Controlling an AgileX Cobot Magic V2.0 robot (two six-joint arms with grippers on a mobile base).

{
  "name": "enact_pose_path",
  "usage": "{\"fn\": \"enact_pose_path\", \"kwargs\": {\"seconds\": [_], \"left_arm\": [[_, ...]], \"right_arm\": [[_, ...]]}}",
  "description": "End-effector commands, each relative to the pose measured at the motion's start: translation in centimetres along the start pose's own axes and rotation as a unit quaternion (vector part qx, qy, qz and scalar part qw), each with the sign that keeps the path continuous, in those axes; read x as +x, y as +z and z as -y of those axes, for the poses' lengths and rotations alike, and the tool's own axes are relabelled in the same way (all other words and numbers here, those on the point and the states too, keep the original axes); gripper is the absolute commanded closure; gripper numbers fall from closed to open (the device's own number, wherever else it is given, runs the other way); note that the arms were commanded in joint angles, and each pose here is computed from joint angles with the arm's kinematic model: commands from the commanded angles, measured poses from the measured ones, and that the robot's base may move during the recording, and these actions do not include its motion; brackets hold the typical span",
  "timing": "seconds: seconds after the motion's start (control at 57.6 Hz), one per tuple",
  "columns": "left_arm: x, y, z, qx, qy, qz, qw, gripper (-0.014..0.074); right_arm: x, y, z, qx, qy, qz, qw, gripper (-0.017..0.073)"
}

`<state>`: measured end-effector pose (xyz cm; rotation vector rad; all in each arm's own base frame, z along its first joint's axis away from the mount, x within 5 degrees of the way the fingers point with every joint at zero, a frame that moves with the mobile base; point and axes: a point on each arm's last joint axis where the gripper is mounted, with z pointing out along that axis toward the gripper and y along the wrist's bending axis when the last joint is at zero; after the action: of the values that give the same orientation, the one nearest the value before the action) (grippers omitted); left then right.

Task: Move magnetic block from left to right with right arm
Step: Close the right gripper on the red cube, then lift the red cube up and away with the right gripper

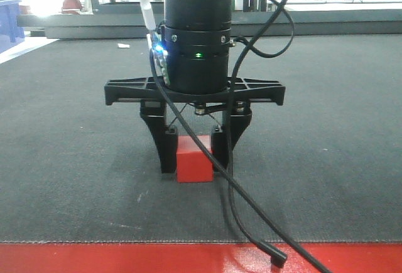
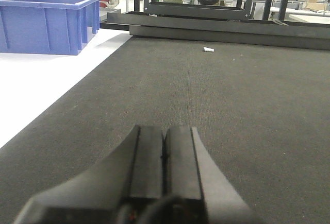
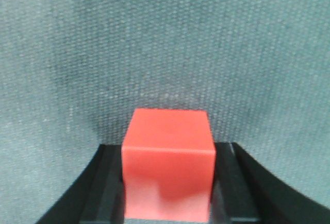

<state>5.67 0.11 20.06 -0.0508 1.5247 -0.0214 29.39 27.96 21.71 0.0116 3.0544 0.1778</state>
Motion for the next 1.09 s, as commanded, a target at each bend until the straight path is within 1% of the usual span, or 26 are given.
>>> {"fn": "enact_pose_path", "kwargs": {"seconds": [0.0,0.087,0.156,0.278,0.365,0.469,0.573,0.677,0.747,0.868,0.921,0.955,0.973,1.06,1.077], "left_arm": [[-0.6,-0.1,0.0,0.003,-0.005,0.041,0.999,0.0720],[-0.6,-0.1,0.0,0.003,-0.005,0.041,0.999,0.0720],[-0.6,-0.1,0.0,0.003,-0.005,0.041,0.999,0.0720],[-0.6,-0.1,0.0,0.003,-0.005,0.041,0.999,0.0720],[-0.6,-0.1,0.0,0.003,-0.005,0.041,0.999,0.0720],[-0.6,-0.1,0.0,0.003,-0.005,0.041,0.999,0.0720],[-0.6,-0.1,0.0,0.003,-0.005,0.041,0.999,0.0720],[-0.6,-0.1,0.0,0.003,-0.005,0.041,0.999,0.0720],[-0.6,-0.1,0.0,0.003,-0.005,0.041,0.999,0.0720],[-0.6,-0.1,0.0,0.003,-0.005,0.041,0.999,0.0720],[-0.6,-0.1,0.0,0.003,-0.005,0.041,0.999,0.0720],[-0.6,-0.1,0.0,0.003,-0.005,0.041,0.999,0.0720],[-0.6,-0.1,0.0,0.003,-0.005,0.041,0.999,0.0720],[-0.6,-0.1,0.0,0.003,-0.005,0.041,0.999,0.0720],[-0.6,-0.1,0.0,0.003,-0.005,0.041,0.999,0.0720]], "right_arm": [[-0.1,-4.7,0.3,-0.026,-0.016,0.056,0.998,0.0246],[0.0,-6.0,0.8,-0.017,-0.044,0.081,0.996,0.0246],[0.2,-7.0,1.4,-0.011,-0.060,0.098,0.993,0.0246],[0.9,-8.5,2.8,-0.002,-0.072,0.130,0.989,0.0246],[1.5,-9.3,4.4,-0.011,-0.073,0.153,0.986,0.0246],[2.2,-9.8,6.7,-0.017,-0.080,0.171,0.982,0.0246],[3.1,-10.2,9.6,-0.022,-0.092,0.192,0.977,0.0246],[4.1,-10.6,12.7,-0.034,-0.096,0.216,0.971,0.0246],[4.8,-11.2,14.5,-0.043,-0.102,0.240,0.964,0.0246],[5.8,-11.7,17.5,-0.046,-0.103,0.283,0.952,0.0246],[6.3,-12.1,18.7,-0.045,-0.107,0.310,0.944,0.0246],[6.7,-12.2,19.6,-0.044,-0.103,0.324,0.939,0.0246],[6.9,-12.3,19.9,-0.041,-0.107,0.331,0.937,0.0246],[7.7,-12.5,21.5,-0.037,-0.095,0.373,0.922,0.0246],[7.9,-12.6,21.9,-0.036,-0.090,0.386,0.917,0.0246]]}}
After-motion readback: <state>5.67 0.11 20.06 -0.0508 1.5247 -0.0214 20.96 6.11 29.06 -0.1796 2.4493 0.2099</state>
